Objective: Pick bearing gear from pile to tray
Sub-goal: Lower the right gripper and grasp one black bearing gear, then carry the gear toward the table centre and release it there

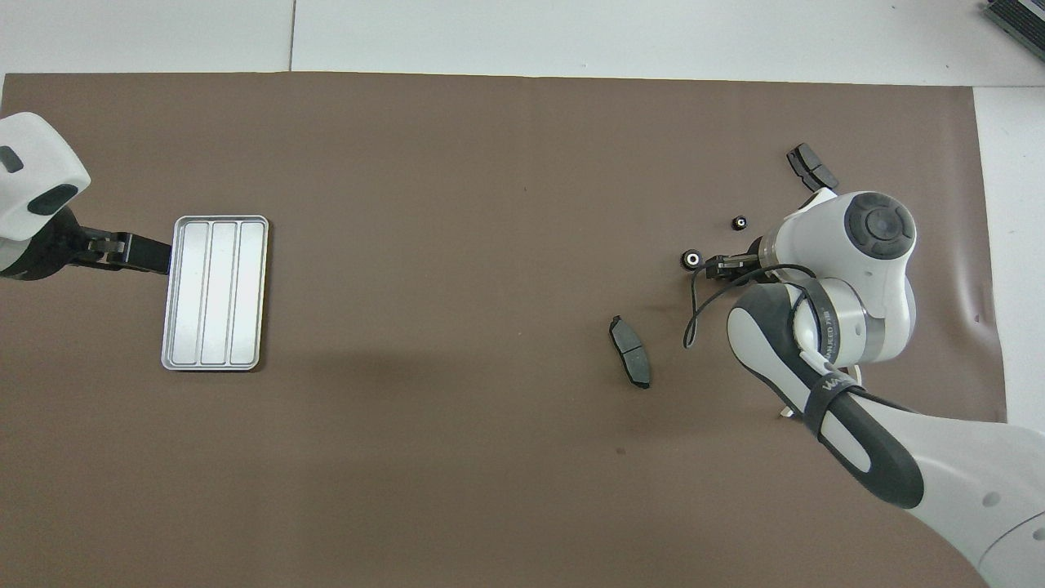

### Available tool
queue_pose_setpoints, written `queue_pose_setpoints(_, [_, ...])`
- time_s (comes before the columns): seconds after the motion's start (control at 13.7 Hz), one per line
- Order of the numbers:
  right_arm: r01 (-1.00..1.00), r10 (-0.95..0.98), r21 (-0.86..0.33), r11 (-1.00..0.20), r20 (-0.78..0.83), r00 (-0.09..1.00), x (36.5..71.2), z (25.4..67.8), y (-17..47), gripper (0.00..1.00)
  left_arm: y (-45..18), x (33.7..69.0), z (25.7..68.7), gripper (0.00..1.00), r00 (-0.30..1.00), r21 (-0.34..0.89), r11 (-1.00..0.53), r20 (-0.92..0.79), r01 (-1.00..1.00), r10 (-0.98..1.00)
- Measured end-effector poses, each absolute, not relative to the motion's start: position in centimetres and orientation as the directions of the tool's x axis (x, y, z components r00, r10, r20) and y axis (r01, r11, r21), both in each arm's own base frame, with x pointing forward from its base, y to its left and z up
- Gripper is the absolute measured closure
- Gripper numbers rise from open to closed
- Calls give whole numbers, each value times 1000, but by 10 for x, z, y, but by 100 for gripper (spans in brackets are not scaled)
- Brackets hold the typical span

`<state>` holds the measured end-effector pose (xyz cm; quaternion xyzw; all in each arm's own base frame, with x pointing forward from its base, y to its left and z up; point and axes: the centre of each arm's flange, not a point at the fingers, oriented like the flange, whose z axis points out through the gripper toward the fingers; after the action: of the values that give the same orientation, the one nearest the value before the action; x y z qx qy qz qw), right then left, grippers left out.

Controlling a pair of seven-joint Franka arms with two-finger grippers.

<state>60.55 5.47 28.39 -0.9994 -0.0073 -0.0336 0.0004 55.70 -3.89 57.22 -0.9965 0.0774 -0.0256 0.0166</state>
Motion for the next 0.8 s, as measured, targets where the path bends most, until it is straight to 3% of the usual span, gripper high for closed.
queue_pose_setpoints(0.07, [14,14,0,-1000,69,998,606,285,55,59,-39,557,572,0,987,-37,-987,49,-153,-155])
queue_pose_setpoints(0.29, [14,14,0,-1000,73,997,606,290,55,63,-39,557,573,0,987,-37,-987,50,-153,-155])
queue_pose_setpoints(0.8, [-13,-14,-11,-1000,106,994,608,327,72,65,-38,557,573,0,987,-37,-988,49,-152,-154])
